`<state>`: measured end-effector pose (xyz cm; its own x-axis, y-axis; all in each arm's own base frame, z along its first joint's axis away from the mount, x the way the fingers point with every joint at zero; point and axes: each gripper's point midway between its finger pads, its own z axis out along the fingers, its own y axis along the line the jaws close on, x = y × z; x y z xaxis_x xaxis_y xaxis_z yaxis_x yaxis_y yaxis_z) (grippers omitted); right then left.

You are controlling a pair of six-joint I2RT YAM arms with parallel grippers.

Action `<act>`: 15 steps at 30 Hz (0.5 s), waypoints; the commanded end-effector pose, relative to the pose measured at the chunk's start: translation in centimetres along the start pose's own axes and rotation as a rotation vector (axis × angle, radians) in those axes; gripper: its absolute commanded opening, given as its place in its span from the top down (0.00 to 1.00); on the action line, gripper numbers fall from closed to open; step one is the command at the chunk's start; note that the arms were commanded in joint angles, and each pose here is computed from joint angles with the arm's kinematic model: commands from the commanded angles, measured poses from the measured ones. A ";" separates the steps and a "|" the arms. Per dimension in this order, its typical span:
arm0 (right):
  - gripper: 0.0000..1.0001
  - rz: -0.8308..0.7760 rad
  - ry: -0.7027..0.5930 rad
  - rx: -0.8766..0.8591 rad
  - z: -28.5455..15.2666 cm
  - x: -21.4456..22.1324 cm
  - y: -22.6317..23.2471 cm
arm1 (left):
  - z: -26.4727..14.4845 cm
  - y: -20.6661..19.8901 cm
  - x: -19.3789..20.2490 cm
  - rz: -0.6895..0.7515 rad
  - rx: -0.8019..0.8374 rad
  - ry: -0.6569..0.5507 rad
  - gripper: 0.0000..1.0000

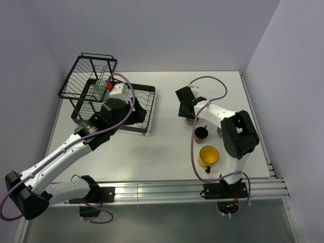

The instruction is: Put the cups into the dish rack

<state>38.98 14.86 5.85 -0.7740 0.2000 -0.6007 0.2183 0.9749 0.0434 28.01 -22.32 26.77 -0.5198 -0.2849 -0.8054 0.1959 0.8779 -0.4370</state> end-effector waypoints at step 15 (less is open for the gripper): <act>0.61 -0.001 -0.008 0.044 2.3 -0.9 0.4 | 0.0 -0.2 0.7 -0.029 0.026 0.003 0.28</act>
<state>39.49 14.82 3.35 -0.7998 0.1841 -0.5714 0.2261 0.9741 -0.0027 27.82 -22.21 25.46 -0.5389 -0.2791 -0.7948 0.1816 0.8828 -0.4332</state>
